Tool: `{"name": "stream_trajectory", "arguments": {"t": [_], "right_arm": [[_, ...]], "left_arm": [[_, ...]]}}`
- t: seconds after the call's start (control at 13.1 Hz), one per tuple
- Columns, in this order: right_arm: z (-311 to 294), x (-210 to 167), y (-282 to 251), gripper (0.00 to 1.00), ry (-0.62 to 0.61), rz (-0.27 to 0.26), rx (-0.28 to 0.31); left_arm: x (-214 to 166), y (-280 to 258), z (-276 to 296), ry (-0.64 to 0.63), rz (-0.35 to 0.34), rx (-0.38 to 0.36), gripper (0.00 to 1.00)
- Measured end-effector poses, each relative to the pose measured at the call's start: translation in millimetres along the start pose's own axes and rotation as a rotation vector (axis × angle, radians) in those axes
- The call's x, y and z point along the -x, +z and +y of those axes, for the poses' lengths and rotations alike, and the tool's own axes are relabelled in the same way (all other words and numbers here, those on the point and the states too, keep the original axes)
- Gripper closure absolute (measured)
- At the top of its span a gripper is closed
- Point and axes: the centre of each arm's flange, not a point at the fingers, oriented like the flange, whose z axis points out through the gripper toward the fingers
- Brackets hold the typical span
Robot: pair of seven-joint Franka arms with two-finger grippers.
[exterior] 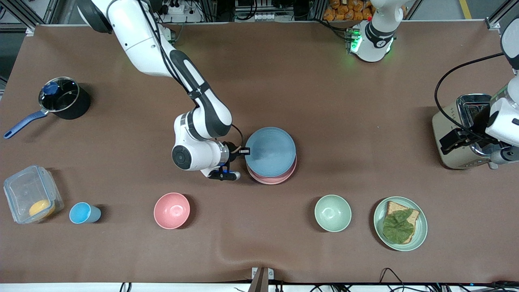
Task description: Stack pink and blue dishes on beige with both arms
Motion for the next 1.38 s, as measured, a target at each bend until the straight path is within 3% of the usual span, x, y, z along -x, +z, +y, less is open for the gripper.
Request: {"name": "stream_trajectory", "arguments": {"t": [0.31,0.38,0.54,0.92,1.07,1.22,1.38], "right_arm": [[2,-7,7,0.97,0.005,0.021,-0.005],[2,-8,8,0.93,0.008,0.027,-0.010],[-1,-8,8,0.73,0.009,0.032,-0.021],[-4,-18,-20,0.18,0.006,0.064,-0.040],[9,-25,-42,0.00,0.023,0.028,-0.044],[31,-36,-77,0.00,0.048,0.002,-0.044],[67,-43,-121,0.00,0.061,-0.002,0.027]], "left_arm": [[6,-12,-1,-0.001,-0.021,0.022,0.00],[6,-15,-5,-0.001,-0.025,0.040,0.00],[10,-21,-14,-0.011,-0.033,0.070,0.00],[26,-24,-21,0.029,-0.092,0.054,0.00],[28,-21,-23,0.038,-0.108,0.060,0.00],[28,-19,-23,0.037,-0.115,0.065,0.00],[29,-20,-23,0.039,-0.117,0.065,0.00]]}}
